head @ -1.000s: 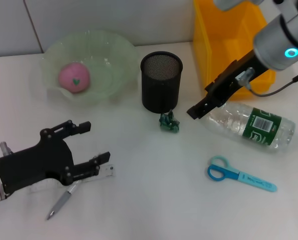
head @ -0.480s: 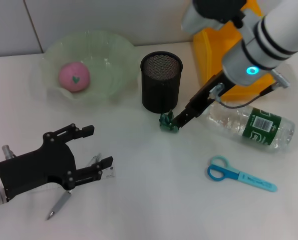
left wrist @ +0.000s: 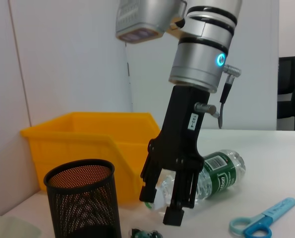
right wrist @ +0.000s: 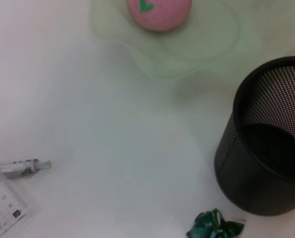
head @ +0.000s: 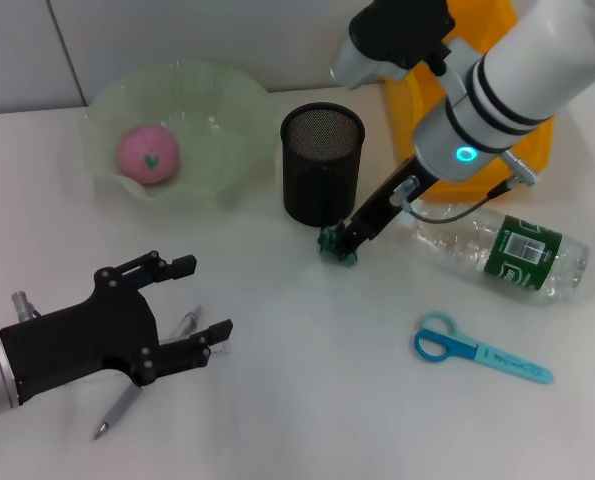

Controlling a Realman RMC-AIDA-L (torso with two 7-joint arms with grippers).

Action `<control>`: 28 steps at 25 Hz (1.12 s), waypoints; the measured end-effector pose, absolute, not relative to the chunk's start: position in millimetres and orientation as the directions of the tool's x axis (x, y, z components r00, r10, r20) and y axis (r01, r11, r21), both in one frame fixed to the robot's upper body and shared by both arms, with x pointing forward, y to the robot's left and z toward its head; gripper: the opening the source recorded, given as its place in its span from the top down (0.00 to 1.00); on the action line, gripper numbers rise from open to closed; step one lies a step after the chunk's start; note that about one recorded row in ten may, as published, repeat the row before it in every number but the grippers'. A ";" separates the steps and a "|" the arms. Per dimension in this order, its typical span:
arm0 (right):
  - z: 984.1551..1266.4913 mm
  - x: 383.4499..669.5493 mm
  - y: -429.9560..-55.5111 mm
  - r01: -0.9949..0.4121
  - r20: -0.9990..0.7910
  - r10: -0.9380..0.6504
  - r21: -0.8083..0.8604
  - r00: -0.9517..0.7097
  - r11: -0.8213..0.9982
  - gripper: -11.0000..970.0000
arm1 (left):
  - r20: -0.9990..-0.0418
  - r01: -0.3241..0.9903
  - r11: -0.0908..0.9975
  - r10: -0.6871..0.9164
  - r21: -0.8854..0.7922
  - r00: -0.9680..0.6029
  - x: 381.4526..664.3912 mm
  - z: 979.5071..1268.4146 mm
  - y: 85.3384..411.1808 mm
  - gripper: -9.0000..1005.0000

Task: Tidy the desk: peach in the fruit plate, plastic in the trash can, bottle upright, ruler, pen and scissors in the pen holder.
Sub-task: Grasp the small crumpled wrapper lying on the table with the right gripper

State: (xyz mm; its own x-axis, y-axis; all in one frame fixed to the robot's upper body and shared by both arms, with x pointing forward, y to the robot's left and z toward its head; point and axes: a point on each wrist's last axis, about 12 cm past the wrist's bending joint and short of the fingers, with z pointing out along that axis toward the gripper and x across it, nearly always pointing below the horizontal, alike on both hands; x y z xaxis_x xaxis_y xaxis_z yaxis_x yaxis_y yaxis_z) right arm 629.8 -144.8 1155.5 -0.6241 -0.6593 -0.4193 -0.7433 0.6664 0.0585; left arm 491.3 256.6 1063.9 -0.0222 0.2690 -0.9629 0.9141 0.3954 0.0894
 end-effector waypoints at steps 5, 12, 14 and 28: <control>1149.2 631.5 -142.6 -0.739 -0.419 -0.656 0.054 -0.627 0.672 0.17 | -0.962 0.915 0.393 0.271 0.095 -0.017 491.2 1063.3 256.3 0.20; 1137.8 633.7 -143.8 -0.723 -0.414 -0.643 0.053 -0.644 0.689 0.17 | -0.962 0.920 0.377 0.274 0.105 -0.003 493.1 1064.0 252.4 0.20; 1135.1 633.6 -142.4 -0.724 -0.416 -0.644 0.053 -0.642 0.688 0.18 | -0.962 0.922 0.372 0.275 0.109 0.003 493.5 1064.2 251.0 0.20; 1121.9 635.2 -142.2 -0.712 -0.430 -0.628 0.051 -0.649 0.700 0.18 | -0.959 0.932 0.343 0.281 0.118 0.018 498.6 1065.8 242.2 0.20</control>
